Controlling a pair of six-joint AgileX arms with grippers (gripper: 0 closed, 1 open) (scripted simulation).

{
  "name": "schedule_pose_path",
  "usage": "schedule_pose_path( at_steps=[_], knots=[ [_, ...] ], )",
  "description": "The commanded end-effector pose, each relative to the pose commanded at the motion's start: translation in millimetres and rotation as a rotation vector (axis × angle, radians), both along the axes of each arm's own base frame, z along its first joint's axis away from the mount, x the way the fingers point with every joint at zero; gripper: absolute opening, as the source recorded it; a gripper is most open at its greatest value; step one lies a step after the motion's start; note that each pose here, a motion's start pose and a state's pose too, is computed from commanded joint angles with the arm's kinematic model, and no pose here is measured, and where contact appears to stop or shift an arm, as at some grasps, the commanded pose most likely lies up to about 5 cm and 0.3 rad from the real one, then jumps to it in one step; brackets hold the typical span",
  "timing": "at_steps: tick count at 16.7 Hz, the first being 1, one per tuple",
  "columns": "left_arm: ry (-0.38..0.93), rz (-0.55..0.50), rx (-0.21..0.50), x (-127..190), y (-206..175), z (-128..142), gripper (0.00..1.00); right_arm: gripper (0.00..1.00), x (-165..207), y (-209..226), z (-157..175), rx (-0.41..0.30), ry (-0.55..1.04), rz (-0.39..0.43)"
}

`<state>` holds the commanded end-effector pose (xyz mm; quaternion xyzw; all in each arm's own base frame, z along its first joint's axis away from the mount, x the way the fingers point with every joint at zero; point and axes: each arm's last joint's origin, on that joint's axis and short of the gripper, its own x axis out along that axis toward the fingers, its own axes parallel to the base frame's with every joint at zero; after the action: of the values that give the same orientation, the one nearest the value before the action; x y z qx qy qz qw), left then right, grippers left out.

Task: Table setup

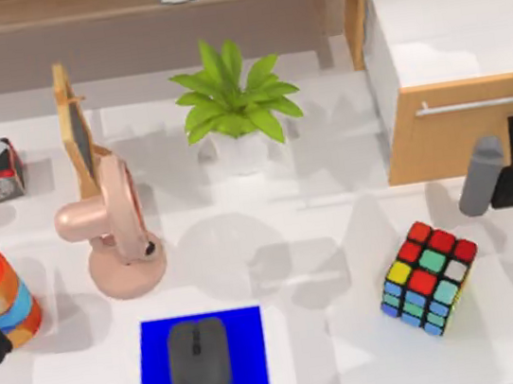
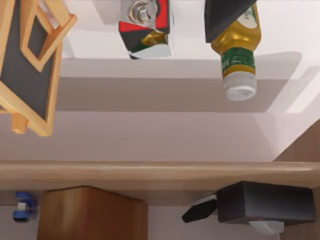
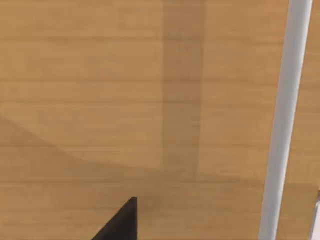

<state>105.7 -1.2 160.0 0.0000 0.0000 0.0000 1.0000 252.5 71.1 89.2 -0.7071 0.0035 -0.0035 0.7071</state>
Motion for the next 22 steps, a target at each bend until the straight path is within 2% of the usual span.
schedule_pose_path(
  at_steps=[9,19,22],
  knots=[
    [0.000,0.000,0.000,0.0,0.0,0.0,1.00,0.02,0.0,0.0,0.0,0.000,0.000,0.000],
    [0.000,0.000,0.000,0.0,0.0,0.0,1.00,0.00,0.4,0.2,-1.1,0.001,0.006,0.001],
    [0.000,0.000,0.000,0.0,0.0,0.0,1.00,0.00,18.4,0.9,-2.2,-0.001,0.008,0.001]
  ],
)
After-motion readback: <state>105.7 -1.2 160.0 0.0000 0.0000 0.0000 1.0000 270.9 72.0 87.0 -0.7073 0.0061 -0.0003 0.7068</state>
